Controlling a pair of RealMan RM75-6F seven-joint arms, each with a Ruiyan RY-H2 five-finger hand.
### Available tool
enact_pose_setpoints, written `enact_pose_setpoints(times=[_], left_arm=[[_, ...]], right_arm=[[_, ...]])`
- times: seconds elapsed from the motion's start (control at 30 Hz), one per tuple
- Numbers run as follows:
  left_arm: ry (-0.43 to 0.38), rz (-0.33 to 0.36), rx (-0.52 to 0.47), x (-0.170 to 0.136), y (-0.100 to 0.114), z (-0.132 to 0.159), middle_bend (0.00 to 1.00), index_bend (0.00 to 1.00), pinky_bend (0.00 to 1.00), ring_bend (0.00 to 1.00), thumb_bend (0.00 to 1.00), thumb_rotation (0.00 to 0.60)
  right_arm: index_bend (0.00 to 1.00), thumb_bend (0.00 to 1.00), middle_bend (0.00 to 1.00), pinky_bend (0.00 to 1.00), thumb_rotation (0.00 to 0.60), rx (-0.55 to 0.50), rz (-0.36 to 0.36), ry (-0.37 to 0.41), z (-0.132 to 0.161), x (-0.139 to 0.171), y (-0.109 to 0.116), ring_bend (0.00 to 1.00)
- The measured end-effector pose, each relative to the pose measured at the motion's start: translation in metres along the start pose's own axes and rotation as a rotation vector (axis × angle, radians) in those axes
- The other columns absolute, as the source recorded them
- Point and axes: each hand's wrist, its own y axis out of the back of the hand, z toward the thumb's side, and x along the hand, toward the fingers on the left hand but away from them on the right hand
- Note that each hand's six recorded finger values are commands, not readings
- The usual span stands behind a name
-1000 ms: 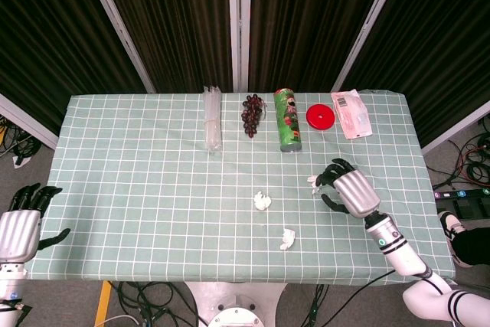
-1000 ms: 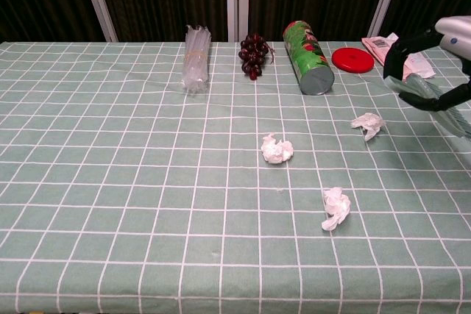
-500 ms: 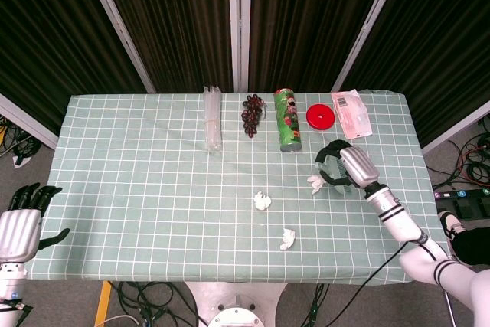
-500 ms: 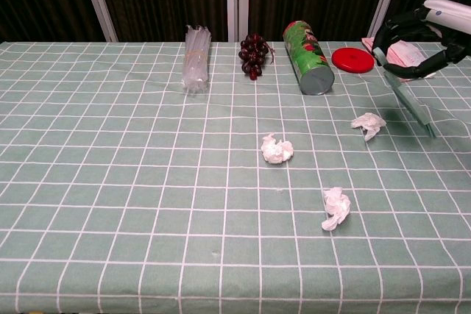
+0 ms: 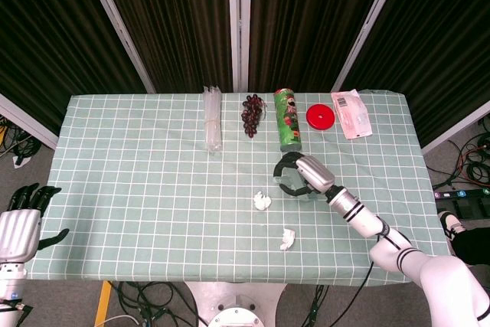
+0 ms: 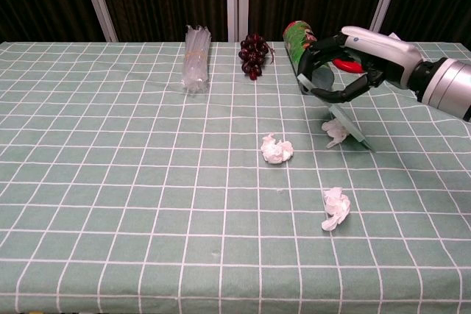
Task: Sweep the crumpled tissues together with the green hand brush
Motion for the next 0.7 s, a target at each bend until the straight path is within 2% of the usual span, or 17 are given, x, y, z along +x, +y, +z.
enact_pose_setpoints(times=[0.2,0.37,0.57,0.7], left_arm=[[-0.001,0.003,-0.005,-0.001,0.000,-0.001,0.20,0.21,0.12,0.11,0.11,0.600],[-0.002,0.003,-0.008,-0.002,-0.001,-0.002,0.20,0.21,0.12,0.11,0.11,0.600],[-0.009,0.007,-0.009,-0.001,0.000,-0.002,0.20,0.21,0.12,0.11,0.11,0.600],[-0.021,0.008,-0.007,0.000,0.000,0.001,0.20,0.21,0.12,0.11,0.11,0.600]], right_arm=[[0.71,0.36,0.60,0.21,0.600,-0.062,0.016,0.064,0.030,-0.014,-0.025,0.29],[0.71,0.36,0.60,0.21,0.600,-0.060,0.005,0.111,0.051,-0.018,-0.033,0.30],[0.71,0.37,0.60,0.21,0.600,-0.012,-0.048,0.123,0.058,-0.002,-0.011,0.30],[0.71,0.37,0.60,0.21,0.600,-0.026,-0.062,0.126,0.065,0.018,0.010,0.30]])
